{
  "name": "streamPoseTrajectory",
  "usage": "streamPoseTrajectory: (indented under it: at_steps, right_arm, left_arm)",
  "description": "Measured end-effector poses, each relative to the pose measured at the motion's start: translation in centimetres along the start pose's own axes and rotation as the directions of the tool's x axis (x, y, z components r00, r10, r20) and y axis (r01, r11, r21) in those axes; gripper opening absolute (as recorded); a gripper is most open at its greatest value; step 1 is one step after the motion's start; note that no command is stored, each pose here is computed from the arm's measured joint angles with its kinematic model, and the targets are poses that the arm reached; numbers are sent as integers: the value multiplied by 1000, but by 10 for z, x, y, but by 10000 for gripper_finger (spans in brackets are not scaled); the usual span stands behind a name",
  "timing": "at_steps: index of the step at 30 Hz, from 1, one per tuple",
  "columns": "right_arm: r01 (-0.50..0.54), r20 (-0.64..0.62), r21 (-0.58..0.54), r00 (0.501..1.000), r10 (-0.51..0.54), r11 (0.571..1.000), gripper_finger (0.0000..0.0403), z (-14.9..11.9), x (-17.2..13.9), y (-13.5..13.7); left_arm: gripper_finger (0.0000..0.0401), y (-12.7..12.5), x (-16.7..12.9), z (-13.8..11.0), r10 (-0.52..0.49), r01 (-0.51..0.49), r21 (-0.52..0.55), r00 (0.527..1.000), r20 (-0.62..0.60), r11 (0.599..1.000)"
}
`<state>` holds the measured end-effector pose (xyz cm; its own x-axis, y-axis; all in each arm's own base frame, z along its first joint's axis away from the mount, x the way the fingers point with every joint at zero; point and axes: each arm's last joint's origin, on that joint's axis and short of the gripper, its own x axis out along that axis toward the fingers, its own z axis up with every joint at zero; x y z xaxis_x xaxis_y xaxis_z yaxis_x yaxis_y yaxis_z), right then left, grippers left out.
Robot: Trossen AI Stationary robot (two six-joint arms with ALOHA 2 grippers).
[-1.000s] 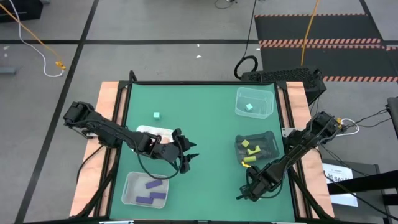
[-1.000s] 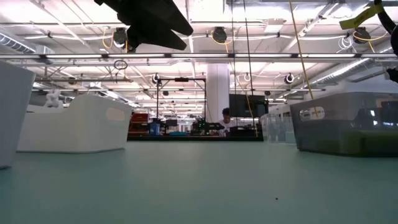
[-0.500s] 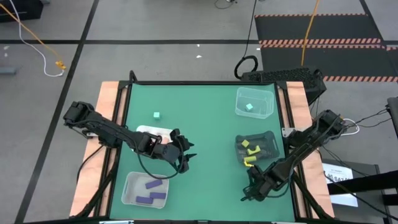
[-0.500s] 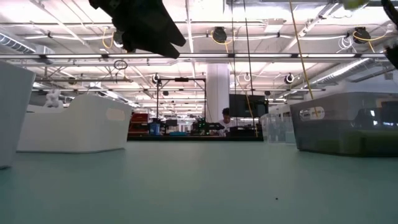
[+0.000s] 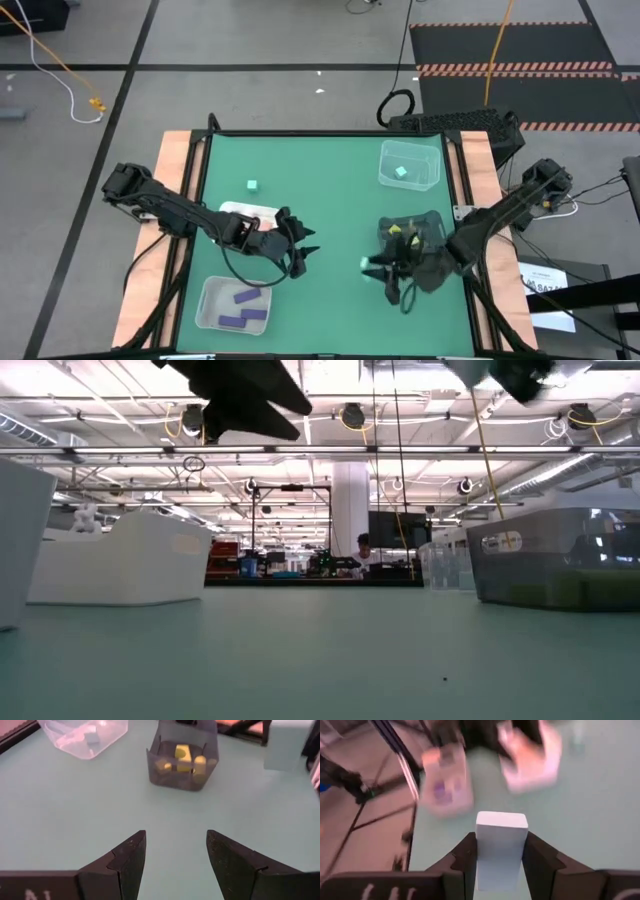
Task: Sort & place blocks by color
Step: Put the bottom blue block into the transparent bin
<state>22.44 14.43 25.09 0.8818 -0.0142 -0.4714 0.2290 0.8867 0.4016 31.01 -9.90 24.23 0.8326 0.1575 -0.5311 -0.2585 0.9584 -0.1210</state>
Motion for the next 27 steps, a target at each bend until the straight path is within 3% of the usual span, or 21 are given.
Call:
streamPoseTrajectory:
  at_steps: [3,8,12,15,20,23,27]
  right_arm:
    - [-20,153,-175,987,47,984,105,26,2,0]
    - [-7,296,-397,945,135,918,105,55,6,-4]
    - [12,330,-478,929,167,878,105,67,10,-10]
    - [50,340,-481,931,133,875,105,72,13,-17]
    - [116,317,-435,948,32,893,105,78,18,-36]
    - [234,302,-371,945,-121,899,105,82,15,-56]
    - [419,280,-308,898,-340,854,105,88,6,-85]
  left_arm:
    - [209,-2,0,4,-13,14,-18,999,44,1000]
    - [209,-4,-1,11,-38,40,-13,993,111,999]
    - [209,-6,-1,15,-53,50,20,988,148,999]
    - [209,-6,-1,16,-55,48,48,987,153,998]
    - [209,-6,-1,16,-53,40,89,987,153,995]
    - [209,-3,0,17,-44,28,102,987,155,994]
    - [209,8,5,22,-11,-5,99,987,160,995]
